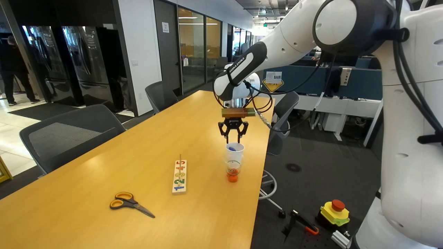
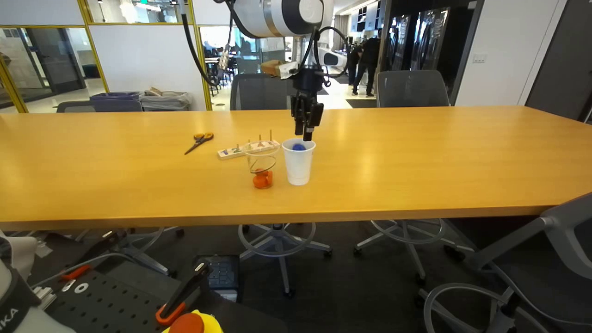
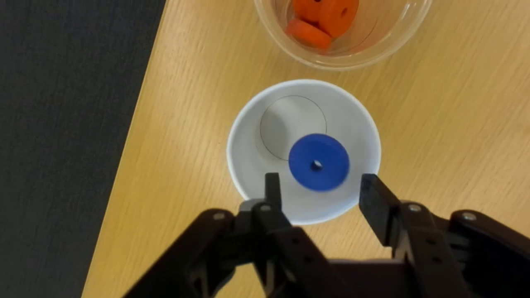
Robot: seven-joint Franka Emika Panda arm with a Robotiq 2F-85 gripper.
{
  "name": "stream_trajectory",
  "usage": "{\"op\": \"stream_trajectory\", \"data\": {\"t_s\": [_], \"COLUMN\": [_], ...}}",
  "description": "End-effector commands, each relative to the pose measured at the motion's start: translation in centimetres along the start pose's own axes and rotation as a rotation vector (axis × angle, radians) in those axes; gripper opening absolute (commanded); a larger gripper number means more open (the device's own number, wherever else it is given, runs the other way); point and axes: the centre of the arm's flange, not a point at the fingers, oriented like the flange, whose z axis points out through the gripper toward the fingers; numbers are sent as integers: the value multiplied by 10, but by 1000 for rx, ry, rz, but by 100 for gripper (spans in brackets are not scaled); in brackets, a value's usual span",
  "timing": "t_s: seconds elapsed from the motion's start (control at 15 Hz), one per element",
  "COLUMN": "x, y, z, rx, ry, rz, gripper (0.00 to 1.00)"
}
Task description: Put the orange rings on the clear cup
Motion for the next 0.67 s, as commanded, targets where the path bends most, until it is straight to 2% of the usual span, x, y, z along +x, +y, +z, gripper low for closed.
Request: {"op": "stream_trajectory", "data": {"t_s": [0.0, 0.13, 0.4, 0.6], "x": [7, 0, -34, -80], "y": [-1, 2, 17, 39], "z": [-9, -14, -41, -72], "rx": [17, 17, 8, 0], "ry": [-18, -16, -37, -71], "rz": [36, 38, 3, -36], "gripper": [87, 99, 100, 100]}}
